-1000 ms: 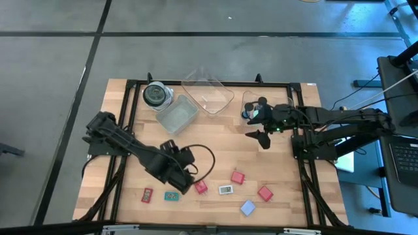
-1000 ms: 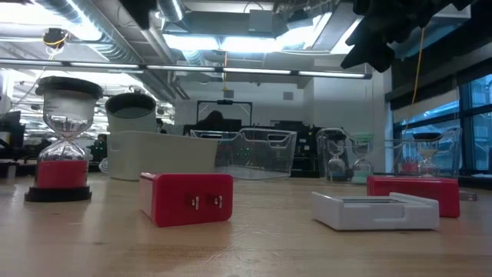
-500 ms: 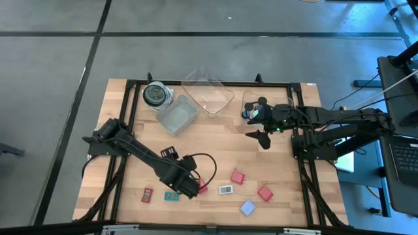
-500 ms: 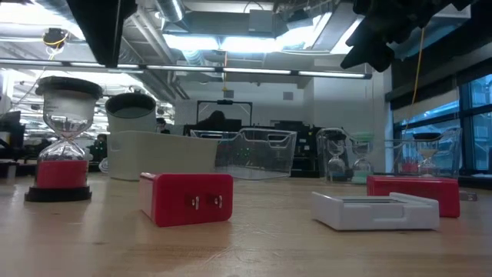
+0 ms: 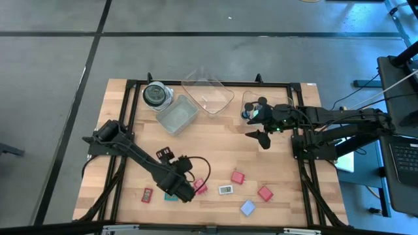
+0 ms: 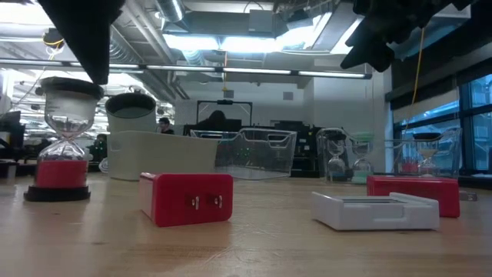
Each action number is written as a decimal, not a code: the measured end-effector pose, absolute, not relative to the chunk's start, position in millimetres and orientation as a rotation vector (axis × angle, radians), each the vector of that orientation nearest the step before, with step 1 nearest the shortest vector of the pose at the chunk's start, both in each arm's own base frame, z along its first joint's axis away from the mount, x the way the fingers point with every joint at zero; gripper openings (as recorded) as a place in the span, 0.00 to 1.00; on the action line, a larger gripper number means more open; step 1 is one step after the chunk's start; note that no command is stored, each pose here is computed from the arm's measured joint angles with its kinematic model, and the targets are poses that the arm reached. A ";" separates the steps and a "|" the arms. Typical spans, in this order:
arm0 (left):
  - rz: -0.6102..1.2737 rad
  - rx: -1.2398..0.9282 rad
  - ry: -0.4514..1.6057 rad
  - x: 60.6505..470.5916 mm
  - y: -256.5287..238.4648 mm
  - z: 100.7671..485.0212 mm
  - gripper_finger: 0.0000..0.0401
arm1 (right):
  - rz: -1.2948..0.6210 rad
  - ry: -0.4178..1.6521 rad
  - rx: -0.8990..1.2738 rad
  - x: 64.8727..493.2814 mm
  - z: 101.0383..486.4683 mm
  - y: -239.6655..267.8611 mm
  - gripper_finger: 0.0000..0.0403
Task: Pick & Place Office items
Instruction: Put the red hourglass into the right transparent bin
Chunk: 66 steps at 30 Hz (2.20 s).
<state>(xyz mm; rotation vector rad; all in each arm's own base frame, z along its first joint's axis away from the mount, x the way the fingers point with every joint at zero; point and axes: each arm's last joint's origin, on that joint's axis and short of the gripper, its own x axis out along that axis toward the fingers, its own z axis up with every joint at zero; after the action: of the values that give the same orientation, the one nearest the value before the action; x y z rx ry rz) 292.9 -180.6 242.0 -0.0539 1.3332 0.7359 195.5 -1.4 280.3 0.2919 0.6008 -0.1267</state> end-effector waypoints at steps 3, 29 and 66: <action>0.753 -0.059 1.280 289.2 -186.9 242.4 0.76 | -0.149 0.597 0.285 195.4 280.3 -2.1 0.70; 0.907 -0.242 0.977 271.8 -212.6 232.7 0.76 | -0.153 0.597 0.351 195.5 280.2 -1.6 0.70; 0.972 -0.460 0.814 247.4 -211.1 192.6 0.62 | -0.164 0.599 0.388 195.3 279.8 -1.5 0.70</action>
<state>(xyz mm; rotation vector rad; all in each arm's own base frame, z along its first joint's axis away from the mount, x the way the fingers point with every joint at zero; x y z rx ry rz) 247.4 -211.1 192.6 -0.4603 0.8138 0.9716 195.3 -1.5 279.8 0.3878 0.5991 -0.1637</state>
